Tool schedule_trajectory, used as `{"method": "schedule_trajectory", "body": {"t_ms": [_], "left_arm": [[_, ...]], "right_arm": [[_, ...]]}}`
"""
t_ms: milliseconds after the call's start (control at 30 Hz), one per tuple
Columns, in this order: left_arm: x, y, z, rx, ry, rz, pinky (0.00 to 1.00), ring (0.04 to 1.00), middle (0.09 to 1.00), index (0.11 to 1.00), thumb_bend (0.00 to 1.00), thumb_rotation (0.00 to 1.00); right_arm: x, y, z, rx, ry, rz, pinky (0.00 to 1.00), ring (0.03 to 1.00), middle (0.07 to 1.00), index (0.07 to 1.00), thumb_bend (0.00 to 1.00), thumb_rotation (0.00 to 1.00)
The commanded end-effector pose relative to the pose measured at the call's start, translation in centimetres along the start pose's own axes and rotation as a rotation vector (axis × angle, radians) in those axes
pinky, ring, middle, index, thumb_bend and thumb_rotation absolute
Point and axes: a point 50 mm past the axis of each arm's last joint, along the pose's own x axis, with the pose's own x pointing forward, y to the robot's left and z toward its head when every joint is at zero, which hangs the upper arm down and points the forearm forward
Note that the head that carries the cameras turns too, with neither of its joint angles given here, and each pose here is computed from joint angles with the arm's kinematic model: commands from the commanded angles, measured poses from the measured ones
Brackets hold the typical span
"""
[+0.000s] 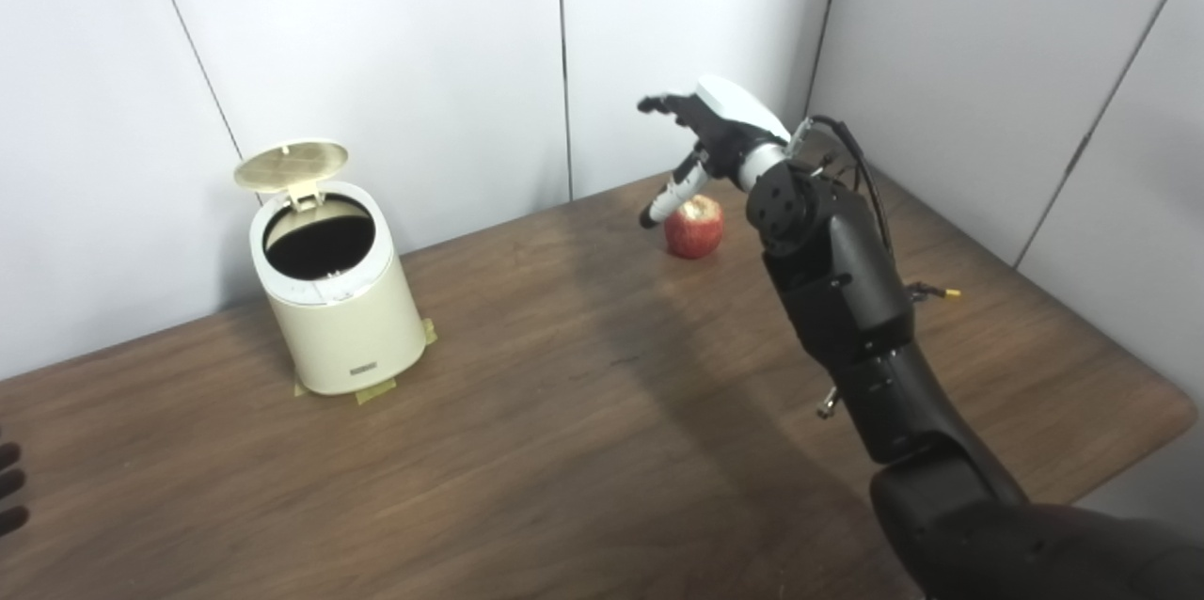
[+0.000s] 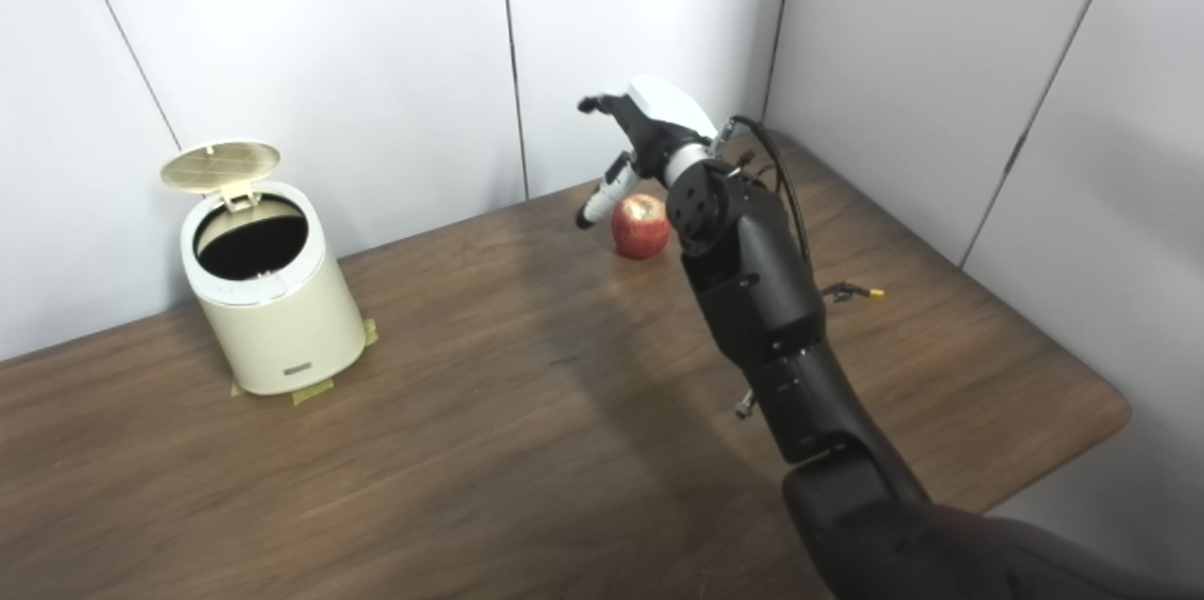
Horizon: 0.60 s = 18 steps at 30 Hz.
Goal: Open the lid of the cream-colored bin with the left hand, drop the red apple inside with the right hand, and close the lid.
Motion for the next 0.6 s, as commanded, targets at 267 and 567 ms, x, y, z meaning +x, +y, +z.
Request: {"method": "schedule_trajectory", "body": {"t_ms": [267,567], "left_arm": [[-0.6,1.3,1.2,0.025,-0.058,0.016,0.73,0.818,0.843,0.874,0.31,0.68],[-0.8,1.1,1.1,0.023,-0.055,0.017,0.71,0.81,0.836,0.856,0.31,0.66]], "right_arm": [[2.8,-2.7,0.8,-0.126,0.011,-0.068,0.69,0.855,0.871,0.835,0.9,0.1],[4.5,-1.7,0.3,-0.252,0.048,-0.011,0.79,0.899,0.891,0.832,0.96,0.16]]}}
